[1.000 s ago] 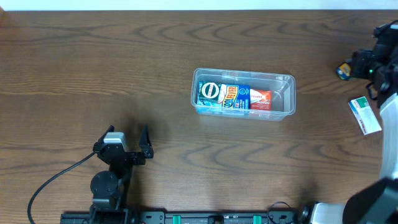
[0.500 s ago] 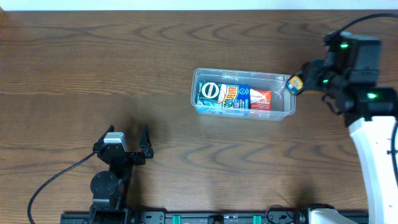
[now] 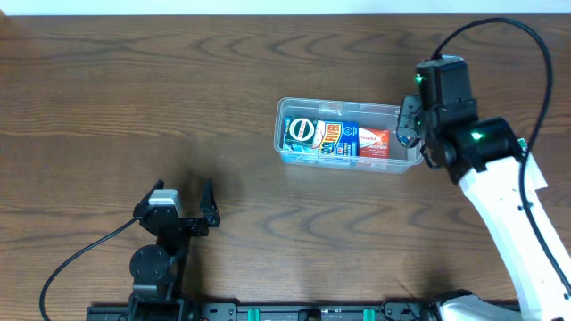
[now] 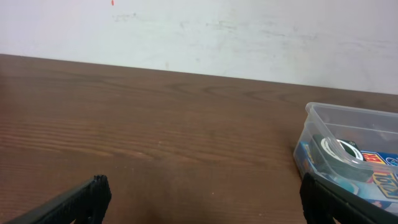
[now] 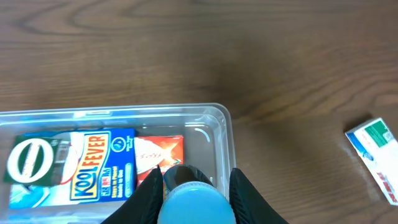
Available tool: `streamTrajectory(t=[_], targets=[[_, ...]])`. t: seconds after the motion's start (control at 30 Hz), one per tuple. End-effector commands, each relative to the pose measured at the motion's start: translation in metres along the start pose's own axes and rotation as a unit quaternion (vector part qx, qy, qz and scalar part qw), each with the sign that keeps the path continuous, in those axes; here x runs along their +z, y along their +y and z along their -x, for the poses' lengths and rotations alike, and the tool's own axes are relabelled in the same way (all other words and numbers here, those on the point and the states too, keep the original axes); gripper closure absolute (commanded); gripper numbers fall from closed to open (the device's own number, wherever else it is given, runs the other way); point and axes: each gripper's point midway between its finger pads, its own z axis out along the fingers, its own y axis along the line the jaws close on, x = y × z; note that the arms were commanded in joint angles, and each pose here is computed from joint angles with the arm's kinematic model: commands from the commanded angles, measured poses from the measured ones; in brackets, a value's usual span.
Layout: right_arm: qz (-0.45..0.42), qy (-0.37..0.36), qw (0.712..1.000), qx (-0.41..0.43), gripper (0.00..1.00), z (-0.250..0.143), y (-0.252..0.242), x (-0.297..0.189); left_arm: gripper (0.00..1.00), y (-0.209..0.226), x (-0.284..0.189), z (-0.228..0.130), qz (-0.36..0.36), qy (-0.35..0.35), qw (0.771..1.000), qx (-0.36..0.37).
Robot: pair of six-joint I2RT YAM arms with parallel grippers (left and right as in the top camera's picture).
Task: Pack container
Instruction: 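Lift the bottle and carry it to the container's right end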
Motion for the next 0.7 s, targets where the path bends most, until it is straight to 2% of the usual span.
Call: streamTrajectory(t=[0.0, 0.67], targets=[[-0.035, 0.007, 0.999, 0.015, 0.82, -0.002, -0.004, 0.015, 0.02, 0.002, 0.001, -0.016, 0.005, 0.026, 1.000, 0.007], [-0.094, 0.083, 0.992, 0.021, 0.81, -0.038, -0.002, 0.085, 0.02, 0.002, 0.001, -0.016, 0.005, 0.026, 1.000, 0.007]])
